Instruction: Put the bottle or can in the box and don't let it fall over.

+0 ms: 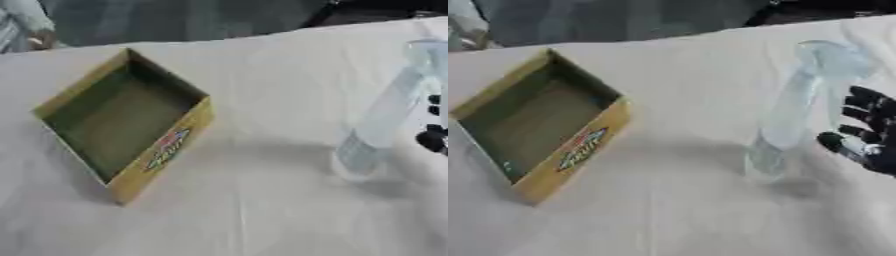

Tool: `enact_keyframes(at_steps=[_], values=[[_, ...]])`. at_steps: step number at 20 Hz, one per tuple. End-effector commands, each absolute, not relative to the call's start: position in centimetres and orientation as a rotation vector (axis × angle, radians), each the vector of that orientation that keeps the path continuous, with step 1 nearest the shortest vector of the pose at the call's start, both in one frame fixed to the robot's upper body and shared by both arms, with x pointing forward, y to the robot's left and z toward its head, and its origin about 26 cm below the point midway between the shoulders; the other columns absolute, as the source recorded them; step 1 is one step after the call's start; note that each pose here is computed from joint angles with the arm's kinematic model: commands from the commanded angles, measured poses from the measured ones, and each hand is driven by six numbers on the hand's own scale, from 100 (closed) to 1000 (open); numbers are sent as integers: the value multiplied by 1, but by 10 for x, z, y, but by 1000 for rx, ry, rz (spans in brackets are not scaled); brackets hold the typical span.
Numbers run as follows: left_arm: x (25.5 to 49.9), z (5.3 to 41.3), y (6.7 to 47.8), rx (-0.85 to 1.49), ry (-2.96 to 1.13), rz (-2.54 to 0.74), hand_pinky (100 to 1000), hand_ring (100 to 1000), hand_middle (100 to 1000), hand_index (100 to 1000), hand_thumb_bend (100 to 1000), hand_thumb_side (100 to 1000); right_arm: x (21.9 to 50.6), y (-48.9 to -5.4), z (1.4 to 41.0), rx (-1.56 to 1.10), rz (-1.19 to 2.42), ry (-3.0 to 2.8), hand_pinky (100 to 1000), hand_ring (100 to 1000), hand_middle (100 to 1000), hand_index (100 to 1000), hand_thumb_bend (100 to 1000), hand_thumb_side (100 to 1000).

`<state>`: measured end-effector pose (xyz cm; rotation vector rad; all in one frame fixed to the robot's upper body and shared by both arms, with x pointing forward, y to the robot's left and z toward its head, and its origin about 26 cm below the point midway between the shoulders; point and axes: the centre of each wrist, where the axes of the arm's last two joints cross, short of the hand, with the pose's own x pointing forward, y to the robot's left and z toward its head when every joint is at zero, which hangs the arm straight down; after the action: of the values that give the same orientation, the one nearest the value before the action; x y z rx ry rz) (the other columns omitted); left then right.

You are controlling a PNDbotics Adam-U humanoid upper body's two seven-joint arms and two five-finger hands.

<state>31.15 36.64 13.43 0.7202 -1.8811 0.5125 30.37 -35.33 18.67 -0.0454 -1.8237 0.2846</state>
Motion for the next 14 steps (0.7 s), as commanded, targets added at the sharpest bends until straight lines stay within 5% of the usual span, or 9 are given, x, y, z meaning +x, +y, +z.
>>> enact_keyframes(at_steps=[1, 14], values=[[310, 145, 370, 731, -1917, 518, 847, 759, 692, 831, 443, 725, 301, -359, 192, -69, 301, -1837, 887, 967, 893, 942, 635, 135], [310, 143, 370, 734, -1911, 515, 847, 760, 692, 832, 442, 721, 303, -356, 186, -31, 338, -1797, 889, 969, 896, 942, 634, 133]])
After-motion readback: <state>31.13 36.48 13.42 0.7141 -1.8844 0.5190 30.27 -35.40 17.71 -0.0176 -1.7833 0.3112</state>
